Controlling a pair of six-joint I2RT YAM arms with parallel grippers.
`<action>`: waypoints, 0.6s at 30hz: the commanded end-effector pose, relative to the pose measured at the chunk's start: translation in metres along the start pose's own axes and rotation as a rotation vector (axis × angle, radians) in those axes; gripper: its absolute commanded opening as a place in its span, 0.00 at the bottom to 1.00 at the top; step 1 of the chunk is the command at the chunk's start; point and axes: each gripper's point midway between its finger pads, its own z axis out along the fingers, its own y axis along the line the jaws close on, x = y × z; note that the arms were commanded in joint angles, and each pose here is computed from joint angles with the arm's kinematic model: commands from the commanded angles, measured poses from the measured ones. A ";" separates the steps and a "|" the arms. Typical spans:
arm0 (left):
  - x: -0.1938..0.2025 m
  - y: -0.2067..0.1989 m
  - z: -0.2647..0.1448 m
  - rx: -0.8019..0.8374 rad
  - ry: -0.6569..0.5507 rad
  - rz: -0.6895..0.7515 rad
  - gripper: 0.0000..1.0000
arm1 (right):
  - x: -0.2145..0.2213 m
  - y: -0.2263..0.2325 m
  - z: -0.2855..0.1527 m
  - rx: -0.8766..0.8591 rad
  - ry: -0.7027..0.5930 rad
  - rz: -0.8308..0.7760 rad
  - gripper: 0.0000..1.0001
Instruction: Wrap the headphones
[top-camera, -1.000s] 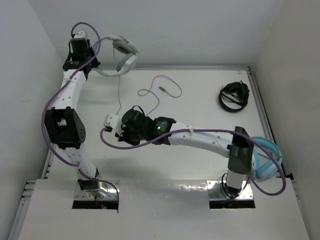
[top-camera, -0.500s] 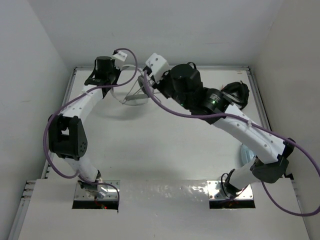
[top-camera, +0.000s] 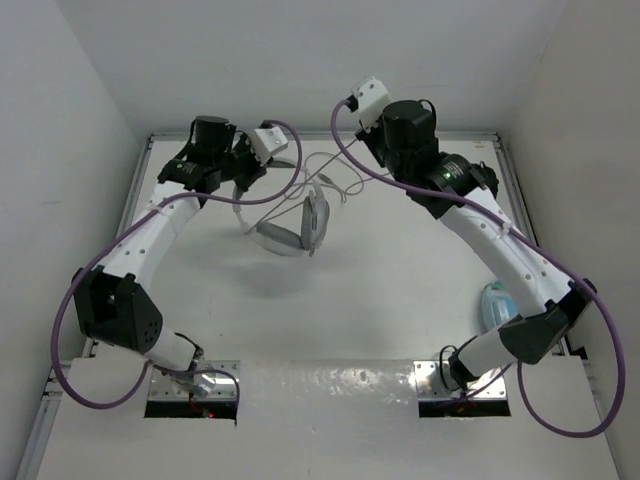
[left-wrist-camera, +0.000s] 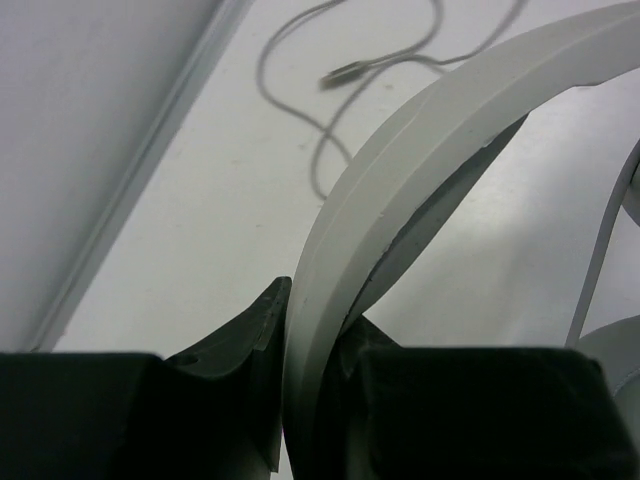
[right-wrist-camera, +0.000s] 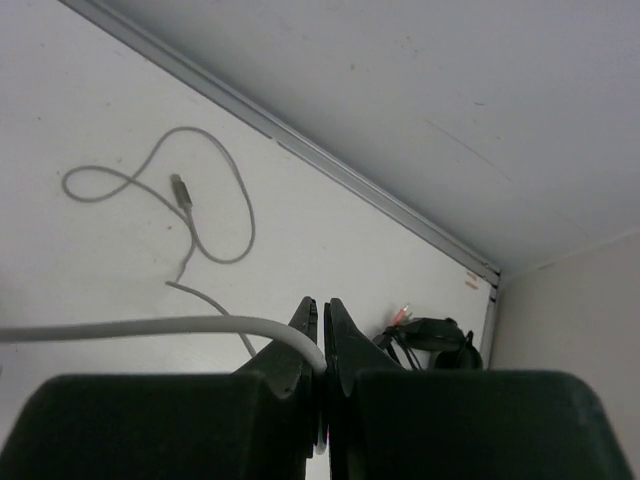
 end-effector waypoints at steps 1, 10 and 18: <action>-0.028 -0.017 -0.027 0.095 -0.065 0.004 0.00 | -0.027 -0.048 0.006 0.104 -0.109 0.182 0.00; -0.072 -0.030 -0.059 0.152 -0.142 -0.196 0.00 | 0.016 -0.027 0.050 0.000 -0.054 0.371 0.00; -0.133 -0.046 -0.093 0.284 -0.261 -0.551 0.00 | 0.016 0.084 0.082 -0.471 -0.122 0.514 0.32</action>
